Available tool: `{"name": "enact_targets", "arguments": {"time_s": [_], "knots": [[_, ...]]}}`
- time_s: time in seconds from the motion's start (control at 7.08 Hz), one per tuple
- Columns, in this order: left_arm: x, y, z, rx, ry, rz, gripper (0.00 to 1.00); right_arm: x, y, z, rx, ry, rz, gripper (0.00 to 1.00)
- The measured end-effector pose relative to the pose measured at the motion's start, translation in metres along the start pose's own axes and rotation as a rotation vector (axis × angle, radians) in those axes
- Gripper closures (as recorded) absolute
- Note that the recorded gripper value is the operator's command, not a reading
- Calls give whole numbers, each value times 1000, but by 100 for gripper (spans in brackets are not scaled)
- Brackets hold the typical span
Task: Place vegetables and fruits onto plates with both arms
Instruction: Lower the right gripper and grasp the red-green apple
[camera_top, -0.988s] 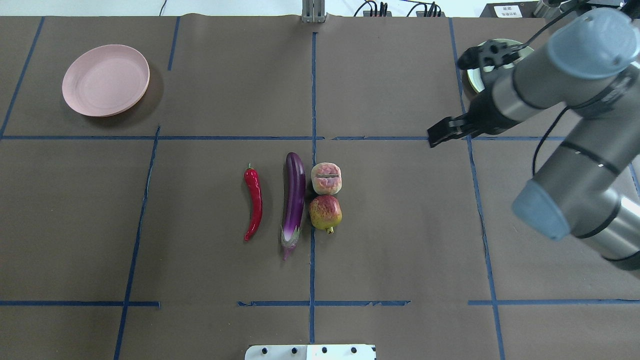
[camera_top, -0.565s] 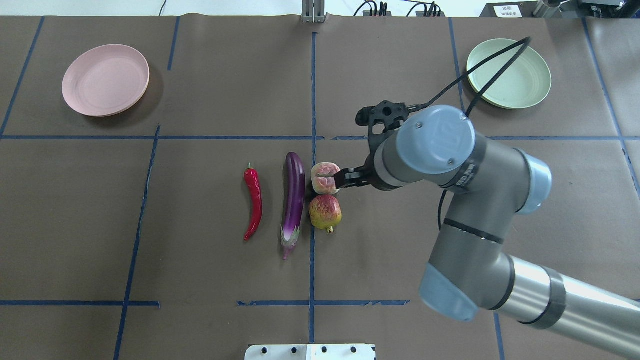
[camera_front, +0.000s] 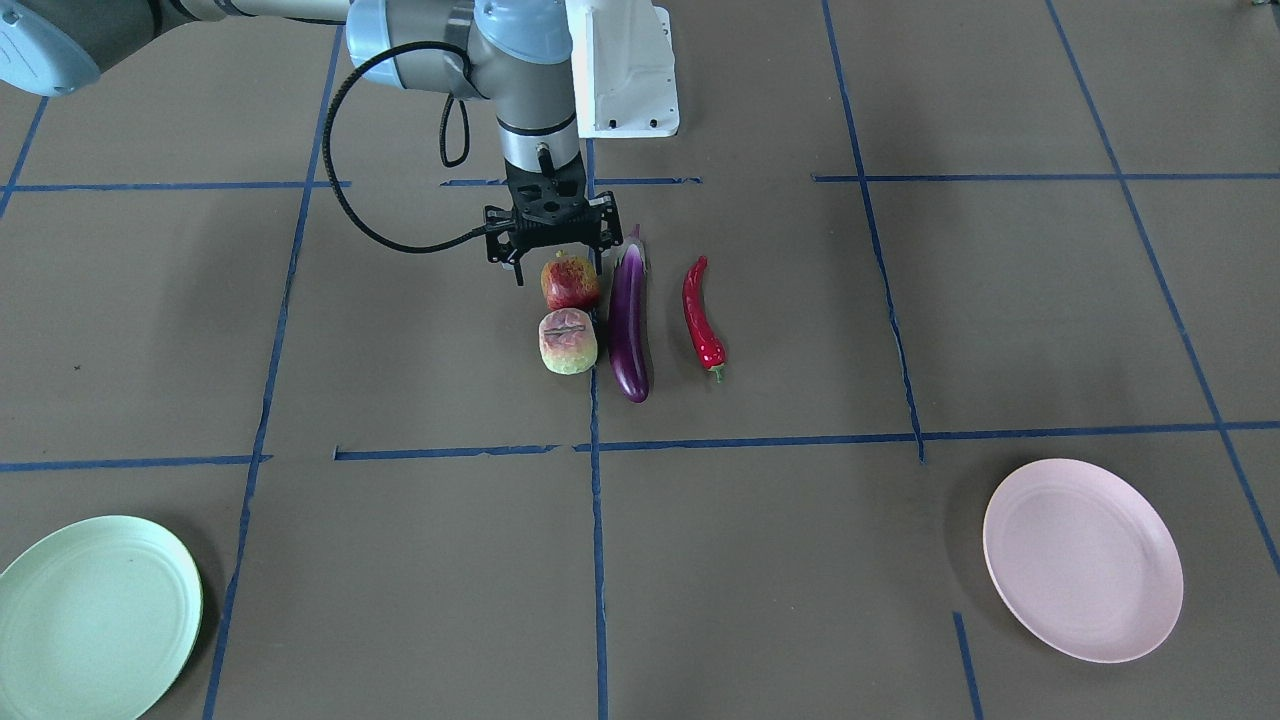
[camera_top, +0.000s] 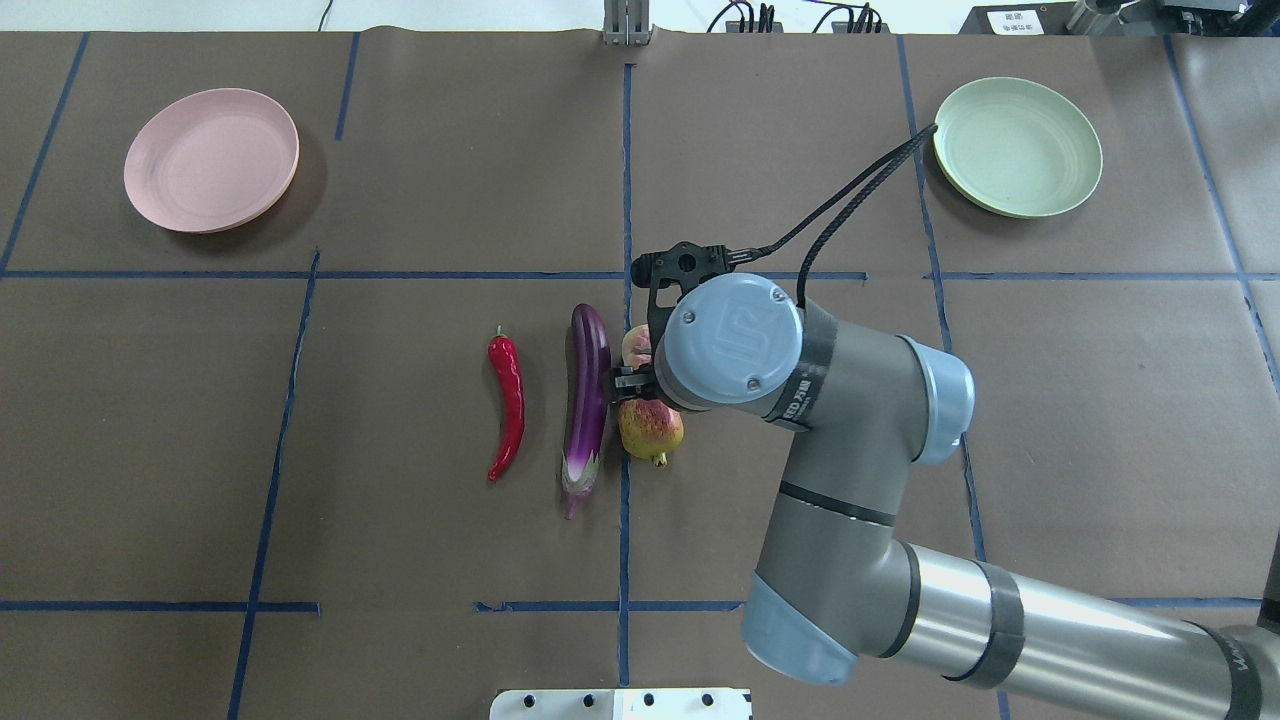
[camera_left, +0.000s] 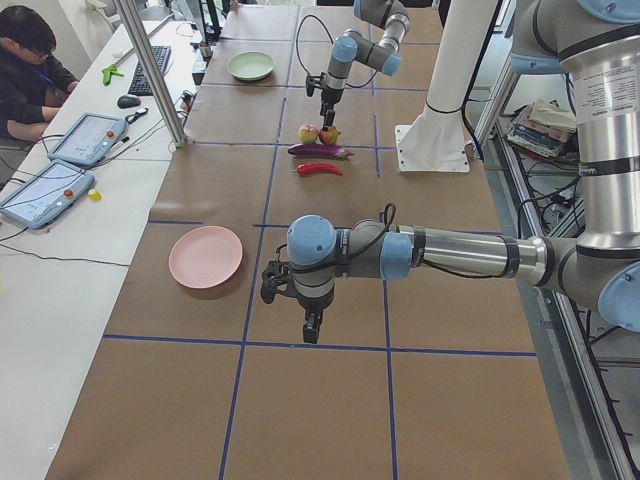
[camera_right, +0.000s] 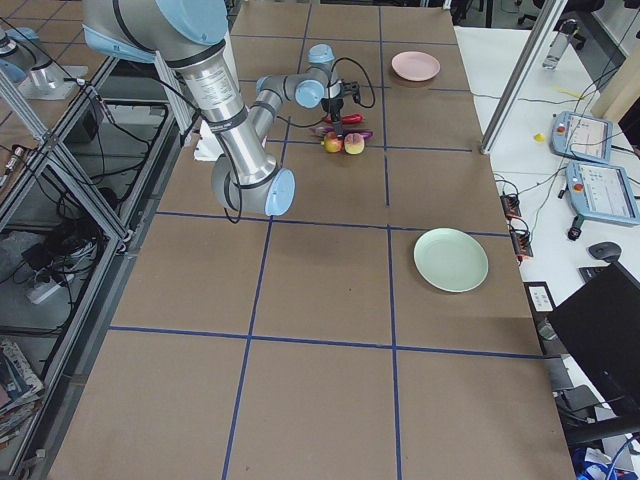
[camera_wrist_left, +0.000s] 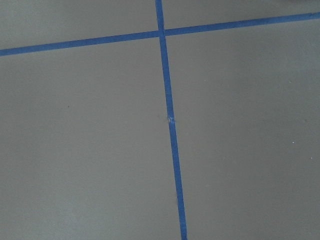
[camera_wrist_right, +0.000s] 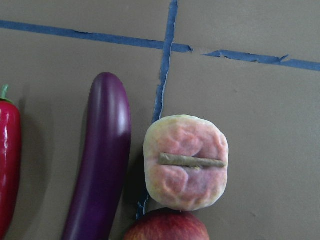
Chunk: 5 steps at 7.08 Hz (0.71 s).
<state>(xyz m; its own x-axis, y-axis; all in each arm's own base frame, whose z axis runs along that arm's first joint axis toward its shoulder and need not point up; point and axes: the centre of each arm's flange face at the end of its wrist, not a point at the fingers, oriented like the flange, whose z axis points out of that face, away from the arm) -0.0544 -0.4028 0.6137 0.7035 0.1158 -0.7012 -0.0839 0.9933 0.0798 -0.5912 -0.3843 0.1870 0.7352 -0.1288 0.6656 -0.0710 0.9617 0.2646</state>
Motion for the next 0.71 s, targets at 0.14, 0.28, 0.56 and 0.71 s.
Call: {"name": "enact_targets", "arguments": {"time_s": [0.14,0.28,0.56,0.71], "knots": [[0,0,0,0,0,0,0,-5,6,12,-5,19,-9,1],[0,0,0,0,0,0,0,-10,10,20,-8,33,-14,20],[-1,0,1,-1,0,-2,0,-17,10,29,-15,48,-19,97],[-1,0,1,-2,0,-2,0,-18,10,27,-19,45,-19,98]]}}
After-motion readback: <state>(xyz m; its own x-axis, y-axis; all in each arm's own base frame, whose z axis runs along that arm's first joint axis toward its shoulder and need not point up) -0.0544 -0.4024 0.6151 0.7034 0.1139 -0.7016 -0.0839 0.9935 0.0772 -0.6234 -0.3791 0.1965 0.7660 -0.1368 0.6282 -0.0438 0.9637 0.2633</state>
